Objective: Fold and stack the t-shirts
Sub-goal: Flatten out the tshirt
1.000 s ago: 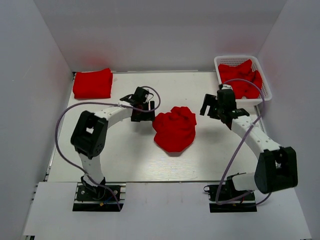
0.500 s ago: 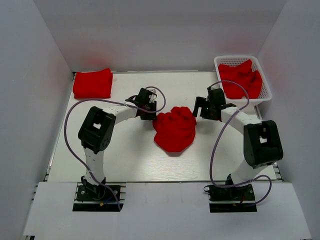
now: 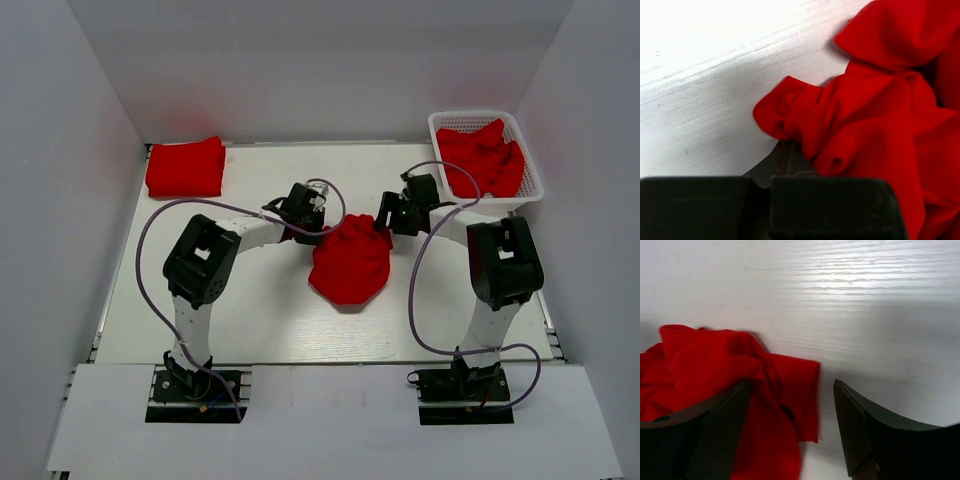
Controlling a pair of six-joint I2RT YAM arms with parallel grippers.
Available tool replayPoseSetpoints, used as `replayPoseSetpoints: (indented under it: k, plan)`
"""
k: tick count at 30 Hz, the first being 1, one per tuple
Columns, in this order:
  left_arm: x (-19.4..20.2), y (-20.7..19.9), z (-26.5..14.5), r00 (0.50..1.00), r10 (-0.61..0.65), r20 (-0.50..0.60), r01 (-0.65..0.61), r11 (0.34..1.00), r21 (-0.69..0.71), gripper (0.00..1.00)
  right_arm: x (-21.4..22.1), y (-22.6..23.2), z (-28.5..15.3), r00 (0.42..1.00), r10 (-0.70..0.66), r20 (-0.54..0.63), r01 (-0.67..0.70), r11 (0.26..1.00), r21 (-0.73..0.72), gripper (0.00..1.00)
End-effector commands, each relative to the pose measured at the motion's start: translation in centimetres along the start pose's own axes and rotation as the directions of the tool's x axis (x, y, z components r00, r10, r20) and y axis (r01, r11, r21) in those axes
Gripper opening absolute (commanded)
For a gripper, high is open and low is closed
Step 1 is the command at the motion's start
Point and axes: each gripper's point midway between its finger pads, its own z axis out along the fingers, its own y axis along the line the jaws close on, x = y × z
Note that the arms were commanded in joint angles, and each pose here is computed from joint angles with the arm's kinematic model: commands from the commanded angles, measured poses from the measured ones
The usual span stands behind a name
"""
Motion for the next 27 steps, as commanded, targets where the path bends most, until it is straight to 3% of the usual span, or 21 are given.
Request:
replayPoseSetpoints:
  k: [1,2,4,5,6,8,11,14,17,22,24,25,27]
  plan:
    - [2.5,1.4,-0.4,0.998,0.006,-0.064,-0.01,0.998,-0.057,0.0,1.0,2.8,1.0,0.998,-0.033,-0.046,0.026,0.988,-0.153,0.72]
    - [2.3,1.7,-0.7,0.999,0.007,-0.051,-0.011,0.997,-0.079,0.0,1.0,3.1,1.0,0.998,-0.042,-0.047,0.033,0.984,-0.174,0.69]
    - [1.1,1.9,-1.3,1.0,-0.004,-0.005,0.003,0.996,-0.084,0.0,1.4,4.0,1.0,0.997,-0.052,-0.063,0.037,0.973,-0.226,0.48]
    - [1.1,1.9,-1.5,1.0,-0.003,0.001,0.003,0.997,-0.082,0.0,1.4,4.1,0.9,0.996,-0.06,-0.063,0.044,0.972,-0.232,0.36]
    - [0.4,2.0,-2.0,1.0,-0.008,0.02,0.01,0.997,-0.081,0.0,0.7,4.4,0.8,0.997,-0.069,-0.035,0.058,0.965,-0.255,0.15]
    - [0.1,1.9,-2.3,0.999,-0.006,0.036,0.009,0.997,-0.075,0.0,0.9,5.2,0.5,0.995,-0.095,-0.033,0.081,0.953,-0.293,0.02]
    - [-2.4,2.5,-3.3,0.994,0.014,0.113,0.002,0.99,-0.14,0.0,-1.3,5.7,-0.6,0.992,-0.118,0.043,0.126,0.945,-0.301,0.0]
    - [-5.6,2.2,-5.4,0.98,0.057,0.189,-0.024,0.985,-0.171,0.0,-5.8,6.6,-2.5,0.97,-0.15,0.192,0.2,0.941,-0.272,0.0]
    - [-9.3,2.6,-8.6,0.955,0.066,0.289,0.007,0.969,-0.247,0.0,-11.0,8.5,-7.3,0.899,-0.184,0.396,0.294,0.926,-0.237,0.0]
    - [-14.5,0.2,-17.3,0.861,0.083,0.501,0.021,0.98,-0.199,0.0,-16.6,12.0,-20.0,0.68,-0.207,0.704,0.447,0.877,-0.174,0.0]
    - [-15.5,-0.3,-20.1,0.826,0.106,0.554,0.002,0.982,-0.19,0.0,-16.9,12.7,-22.2,0.641,-0.213,0.737,0.473,0.866,-0.161,0.0]
    - [-16.5,-0.9,-22.0,0.799,0.11,0.591,-0.003,0.984,-0.179,0.0,-17.5,13.3,-25.5,0.581,-0.221,0.784,0.504,0.853,-0.133,0.0]
    - [-18.4,-2.7,-27.5,0.718,0.133,0.683,-0.035,0.987,-0.155,0.0,-17.9,14.0,-28.2,0.543,-0.224,0.81,0.526,0.842,-0.12,0.0]
